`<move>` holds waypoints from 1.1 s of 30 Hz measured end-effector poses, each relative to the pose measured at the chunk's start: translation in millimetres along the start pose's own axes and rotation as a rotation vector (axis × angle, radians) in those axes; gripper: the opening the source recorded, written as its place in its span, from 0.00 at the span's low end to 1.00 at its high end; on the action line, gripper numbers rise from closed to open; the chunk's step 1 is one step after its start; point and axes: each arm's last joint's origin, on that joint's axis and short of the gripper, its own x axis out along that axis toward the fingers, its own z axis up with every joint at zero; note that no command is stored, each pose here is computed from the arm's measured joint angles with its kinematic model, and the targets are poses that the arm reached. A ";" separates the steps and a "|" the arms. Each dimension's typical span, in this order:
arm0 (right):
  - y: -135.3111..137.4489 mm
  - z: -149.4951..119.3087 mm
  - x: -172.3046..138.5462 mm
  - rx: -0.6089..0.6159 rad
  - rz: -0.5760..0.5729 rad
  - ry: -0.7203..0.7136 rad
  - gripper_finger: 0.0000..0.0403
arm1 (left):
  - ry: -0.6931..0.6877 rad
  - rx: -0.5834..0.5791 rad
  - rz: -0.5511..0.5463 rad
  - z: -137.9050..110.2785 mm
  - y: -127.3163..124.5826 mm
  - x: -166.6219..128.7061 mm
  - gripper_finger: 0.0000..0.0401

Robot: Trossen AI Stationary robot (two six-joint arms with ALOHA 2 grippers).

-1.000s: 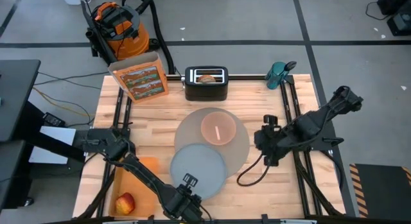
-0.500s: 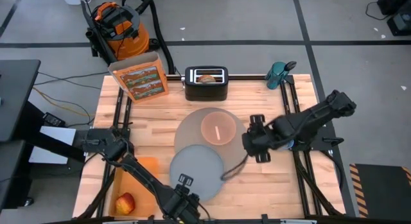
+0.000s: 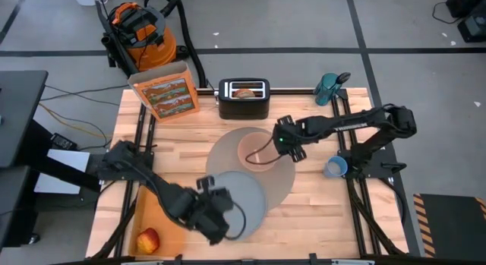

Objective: Arrange a breakfast setting
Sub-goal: Adjust the light orange bowl on the gray placemat

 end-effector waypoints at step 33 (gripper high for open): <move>-16.7 15.8 31.1 -0.087 -0.050 -0.189 0.65 | -0.118 -0.187 0.375 55.0 190.2 -48.9 0.38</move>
